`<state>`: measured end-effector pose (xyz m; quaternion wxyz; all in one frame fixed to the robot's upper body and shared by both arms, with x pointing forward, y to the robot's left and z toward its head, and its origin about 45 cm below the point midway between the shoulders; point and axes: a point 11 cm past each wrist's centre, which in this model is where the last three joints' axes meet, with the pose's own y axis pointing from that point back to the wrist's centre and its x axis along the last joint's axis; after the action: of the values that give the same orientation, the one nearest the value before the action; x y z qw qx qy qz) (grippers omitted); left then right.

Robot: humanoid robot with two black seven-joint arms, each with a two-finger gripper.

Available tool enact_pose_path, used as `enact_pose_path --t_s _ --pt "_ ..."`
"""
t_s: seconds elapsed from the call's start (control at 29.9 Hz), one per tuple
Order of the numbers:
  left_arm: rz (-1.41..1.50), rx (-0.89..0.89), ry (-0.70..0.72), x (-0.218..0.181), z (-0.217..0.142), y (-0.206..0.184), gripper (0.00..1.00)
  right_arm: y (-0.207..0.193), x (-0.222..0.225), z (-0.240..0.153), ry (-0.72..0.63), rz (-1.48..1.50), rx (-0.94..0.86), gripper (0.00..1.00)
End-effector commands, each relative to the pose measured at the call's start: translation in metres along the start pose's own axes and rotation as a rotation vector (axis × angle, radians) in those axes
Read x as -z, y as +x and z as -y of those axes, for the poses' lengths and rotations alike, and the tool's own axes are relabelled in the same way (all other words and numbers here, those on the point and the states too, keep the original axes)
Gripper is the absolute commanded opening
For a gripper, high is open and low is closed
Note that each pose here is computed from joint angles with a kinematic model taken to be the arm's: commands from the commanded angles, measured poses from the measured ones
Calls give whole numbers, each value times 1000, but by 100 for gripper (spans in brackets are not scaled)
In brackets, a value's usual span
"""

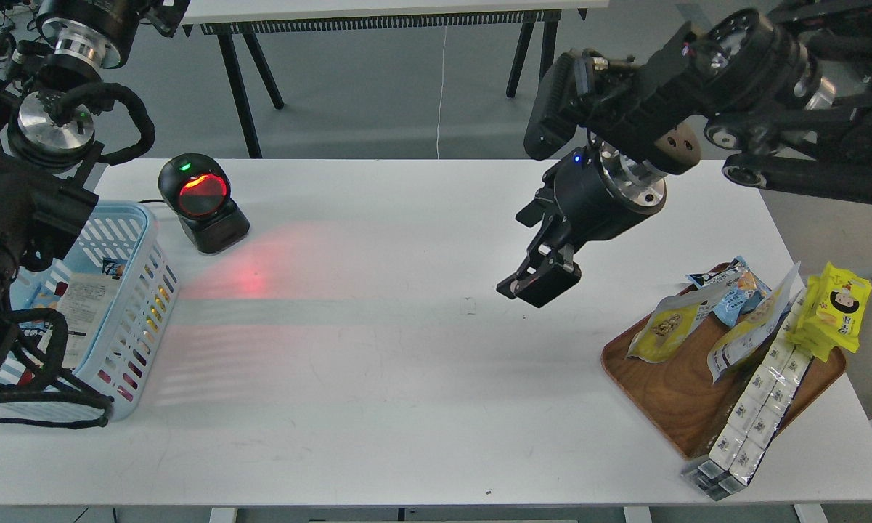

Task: Scan snack and place in basket
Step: 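Move the right gripper down over the yellow snack bag on the tray, then grasp the yellow snack bag with the right gripper and lift it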

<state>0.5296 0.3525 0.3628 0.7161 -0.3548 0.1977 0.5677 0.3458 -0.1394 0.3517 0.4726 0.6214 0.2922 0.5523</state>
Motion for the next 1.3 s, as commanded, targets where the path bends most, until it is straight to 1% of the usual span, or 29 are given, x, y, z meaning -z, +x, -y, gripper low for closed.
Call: enact_pose_path --t_s 0.0,0.17,0.27,0.5,0.57,0.64,0.77,0.87,0.9,0.97,1.14,1.27 --pt "1 -1 0 -1 0 1 100 -32 1 -5 -37 -72 85 98" --pt "5 -3 -3 -3 -1 2 100 -90 -16 -5 -106 -176 195 98" --pt "9 -5 -6 -5 -1 3 100 -110 -16 2 -94 -178 211 97" --pt "11 -8 -4 -5 -2 4 100 -142 -32 13 -109 -93 242 92" --pt "12 -10 -4 -5 -3 5 100 -153 -38 16 -120 -63 252 88" --pt "14 -10 -4 -6 -3 6 100 -163 -44 18 -133 -47 268 87" --pt "17 -13 -3 -6 -4 7 100 -172 -45 25 -122 -34 255 85" --pt "16 -14 -1 -4 -4 7 100 -177 -50 24 -138 -20 263 84" --pt "16 -14 -1 -4 -4 7 100 -180 -52 25 -142 -13 267 82" --pt "15 -14 -2 -5 -4 7 100 -185 -54 27 -145 -3 272 73" --pt "18 -17 -1 -5 -5 9 100 -187 -54 31 -141 3 275 60" --pt "19 -23 0 -4 -6 11 100 -186 -54 31 -140 4 273 43"
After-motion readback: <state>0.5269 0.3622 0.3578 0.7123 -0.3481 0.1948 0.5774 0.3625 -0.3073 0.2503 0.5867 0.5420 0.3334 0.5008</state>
